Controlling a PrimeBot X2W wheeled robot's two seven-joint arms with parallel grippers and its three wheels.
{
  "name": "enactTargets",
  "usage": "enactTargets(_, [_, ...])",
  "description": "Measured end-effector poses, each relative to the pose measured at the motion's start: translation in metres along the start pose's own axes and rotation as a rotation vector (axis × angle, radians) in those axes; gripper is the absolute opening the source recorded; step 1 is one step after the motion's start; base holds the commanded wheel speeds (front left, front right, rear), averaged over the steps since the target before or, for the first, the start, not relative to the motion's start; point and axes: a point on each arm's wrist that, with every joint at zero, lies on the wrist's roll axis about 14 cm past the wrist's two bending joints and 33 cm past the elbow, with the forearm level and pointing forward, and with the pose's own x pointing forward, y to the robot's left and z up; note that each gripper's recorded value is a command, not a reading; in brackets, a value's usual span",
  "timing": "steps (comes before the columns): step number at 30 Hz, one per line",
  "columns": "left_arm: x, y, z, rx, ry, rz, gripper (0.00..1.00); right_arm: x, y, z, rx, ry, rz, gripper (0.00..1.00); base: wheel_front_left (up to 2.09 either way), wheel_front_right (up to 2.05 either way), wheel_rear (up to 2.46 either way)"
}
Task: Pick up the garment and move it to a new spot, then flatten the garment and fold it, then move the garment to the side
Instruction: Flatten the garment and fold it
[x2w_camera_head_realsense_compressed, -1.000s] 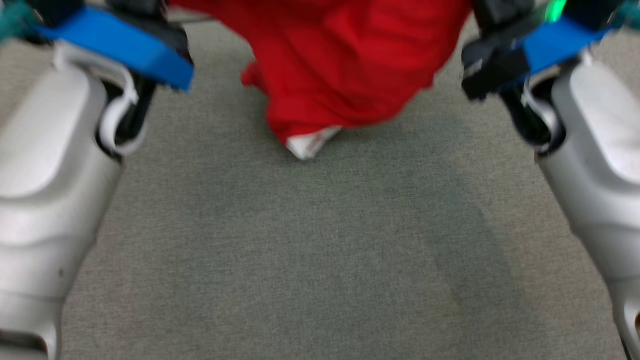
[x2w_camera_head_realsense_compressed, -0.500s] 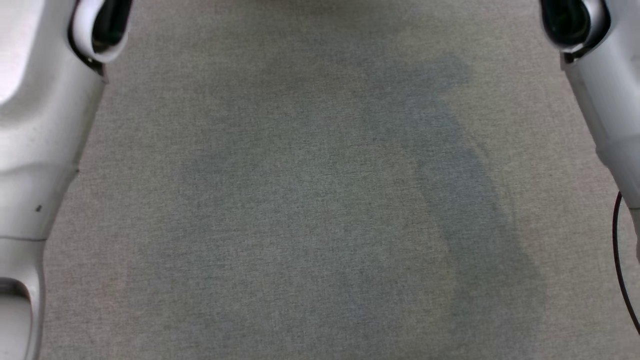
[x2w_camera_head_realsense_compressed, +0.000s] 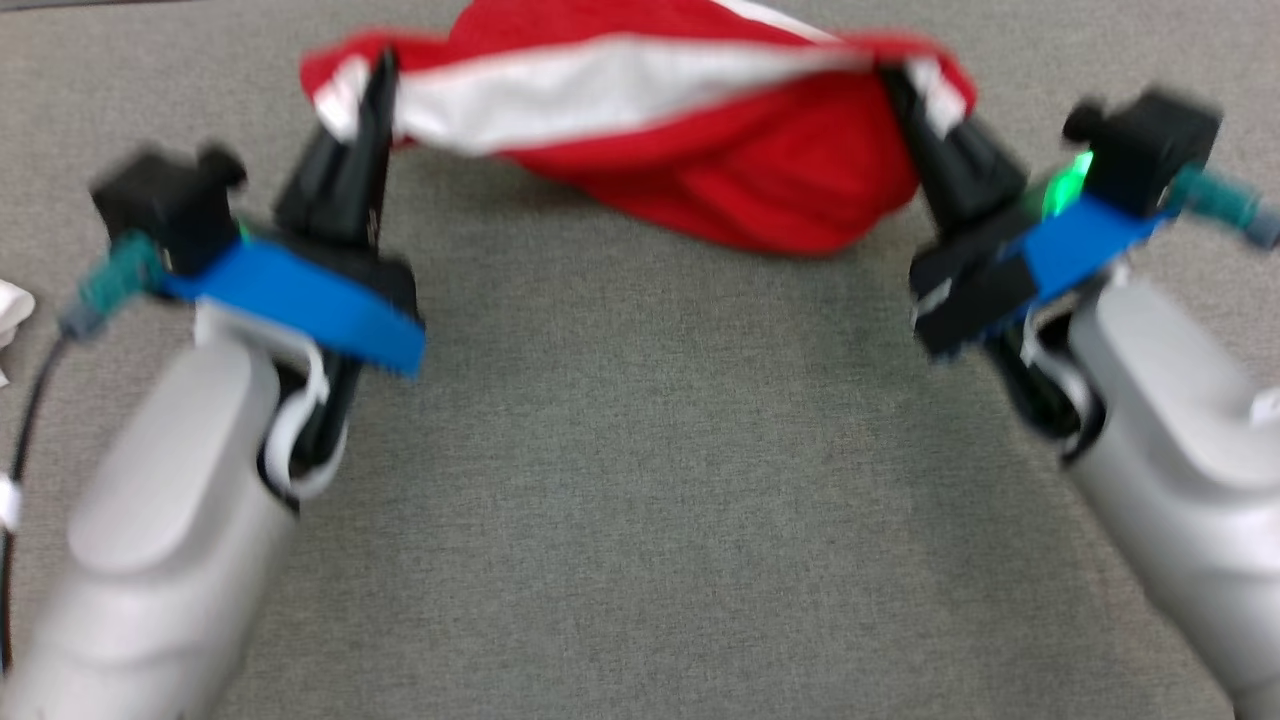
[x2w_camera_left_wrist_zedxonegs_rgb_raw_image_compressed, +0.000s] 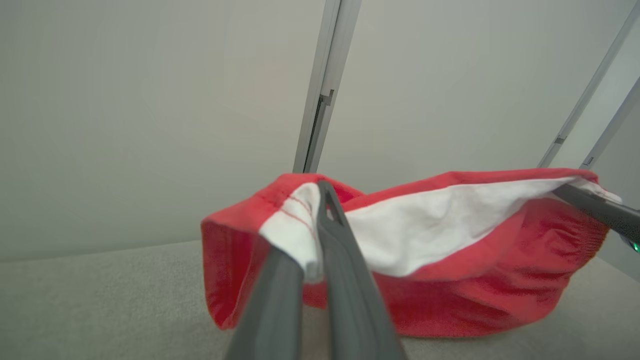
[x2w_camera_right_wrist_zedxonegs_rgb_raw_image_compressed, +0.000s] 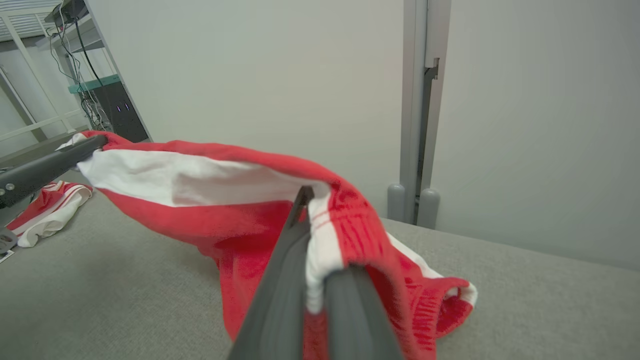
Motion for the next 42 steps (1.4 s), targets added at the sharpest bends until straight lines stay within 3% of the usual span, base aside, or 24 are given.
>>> enactTargets(10, [-0.113, -0.021, -0.069, -0.099, 0.17, 0.11, 0.0, -0.101, 0.05, -0.065, 0.14, 0.17, 0.023, 0.0, 0.0, 0.0, 0.0])
enactTargets(19, [-0.176, -0.044, -0.088, -0.14, 0.236, 0.147, 0.0, -0.175, 0.091, -0.097, 0.208, 0.287, 0.051, 0.0, 0.0, 0.0, 0.0])
enactTargets(23, [-0.188, -0.044, -0.086, -0.13, 0.237, 0.157, 0.0, -0.19, 0.101, -0.098, 0.232, 0.294, 0.053, 0.0, 0.0, 0.0, 0.0])
enactTargets(29, [-0.171, -0.039, -0.069, -0.045, 0.215, 0.102, 0.0, -0.182, 0.099, -0.08, 0.229, 0.232, 0.043, 0.0, 0.0, 0.0, 0.0])
enactTargets(36, [-0.088, -0.03, -0.026, 0.118, 0.136, -0.031, 0.0, -0.155, 0.064, -0.051, 0.214, 0.109, -0.044, 0.0, 0.0, 0.0, 0.0])
enactTargets(42, [-0.013, -0.025, -0.028, 0.215, 0.172, -0.138, 0.0, -0.131, 0.033, -0.05, 0.228, 0.058, -0.134, 0.0, 0.0, 0.0, 0.0])
